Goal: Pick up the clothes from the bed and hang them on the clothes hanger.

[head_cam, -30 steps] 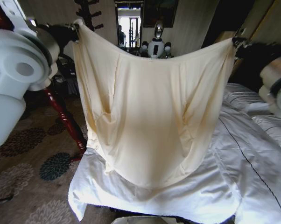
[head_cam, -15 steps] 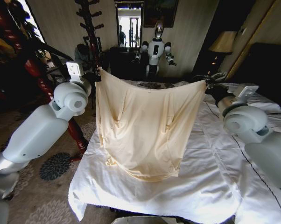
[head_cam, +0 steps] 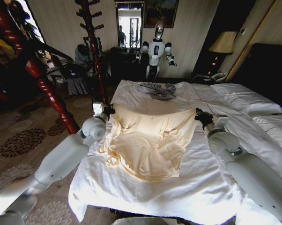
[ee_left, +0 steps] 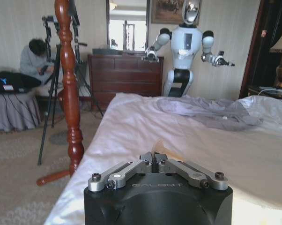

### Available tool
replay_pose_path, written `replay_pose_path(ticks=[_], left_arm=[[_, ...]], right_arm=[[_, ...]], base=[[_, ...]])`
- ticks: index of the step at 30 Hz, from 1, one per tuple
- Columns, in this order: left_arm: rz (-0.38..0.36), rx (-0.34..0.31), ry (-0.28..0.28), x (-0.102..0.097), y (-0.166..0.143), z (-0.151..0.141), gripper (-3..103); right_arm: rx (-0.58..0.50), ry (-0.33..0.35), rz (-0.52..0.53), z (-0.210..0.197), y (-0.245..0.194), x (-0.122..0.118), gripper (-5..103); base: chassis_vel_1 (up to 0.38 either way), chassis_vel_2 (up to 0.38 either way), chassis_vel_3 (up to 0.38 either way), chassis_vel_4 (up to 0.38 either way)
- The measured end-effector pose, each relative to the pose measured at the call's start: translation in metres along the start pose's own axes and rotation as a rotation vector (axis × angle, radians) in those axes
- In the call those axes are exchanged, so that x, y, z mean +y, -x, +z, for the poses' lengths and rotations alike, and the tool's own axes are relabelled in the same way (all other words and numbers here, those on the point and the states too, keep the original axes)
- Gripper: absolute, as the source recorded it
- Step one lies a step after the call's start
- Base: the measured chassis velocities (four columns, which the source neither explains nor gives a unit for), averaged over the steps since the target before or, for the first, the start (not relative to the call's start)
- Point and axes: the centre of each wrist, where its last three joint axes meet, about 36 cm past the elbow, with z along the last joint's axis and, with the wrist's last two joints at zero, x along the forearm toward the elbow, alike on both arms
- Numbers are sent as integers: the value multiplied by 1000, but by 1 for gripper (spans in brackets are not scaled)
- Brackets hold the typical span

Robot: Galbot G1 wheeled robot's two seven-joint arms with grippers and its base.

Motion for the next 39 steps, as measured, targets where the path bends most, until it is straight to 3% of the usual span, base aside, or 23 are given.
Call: replay_pose_path(ticks=[2,5,13,23,27,29,32,35,39], left_arm=[[3,16,-18,-1,4,7,1],[9,82,-93,-9,23,37,1],[1,127,-109,-17,45,83,1],[8,148,-137,6,54,108,5],[32,170,-175,19,46,102,26],[33,182,-184,22,44,100,26],[21,176,-197,34,38,98,42],[18,163,-203,38,32,97,47],[23,142,-204,44,19,95,64]], right_arm=[[2,-4,0,5,0,0,0],[17,-12,8,23,2,1,0],[32,-15,11,36,2,1,0],[42,-29,9,45,-4,1,0],[41,-29,0,45,-6,4,0],[41,-31,-1,45,-7,4,0],[39,-33,-3,43,-7,4,0],[37,-35,-5,41,-7,4,0],[36,-37,-6,40,-8,4,0]], base=[[0,0,0,0],[0,0,0,0],[0,0,0,0],[0,0,0,0],[0,0,0,0],[0,0,0,0],[0,0,0,0],[0,0,0,0],[0,0,0,0]])
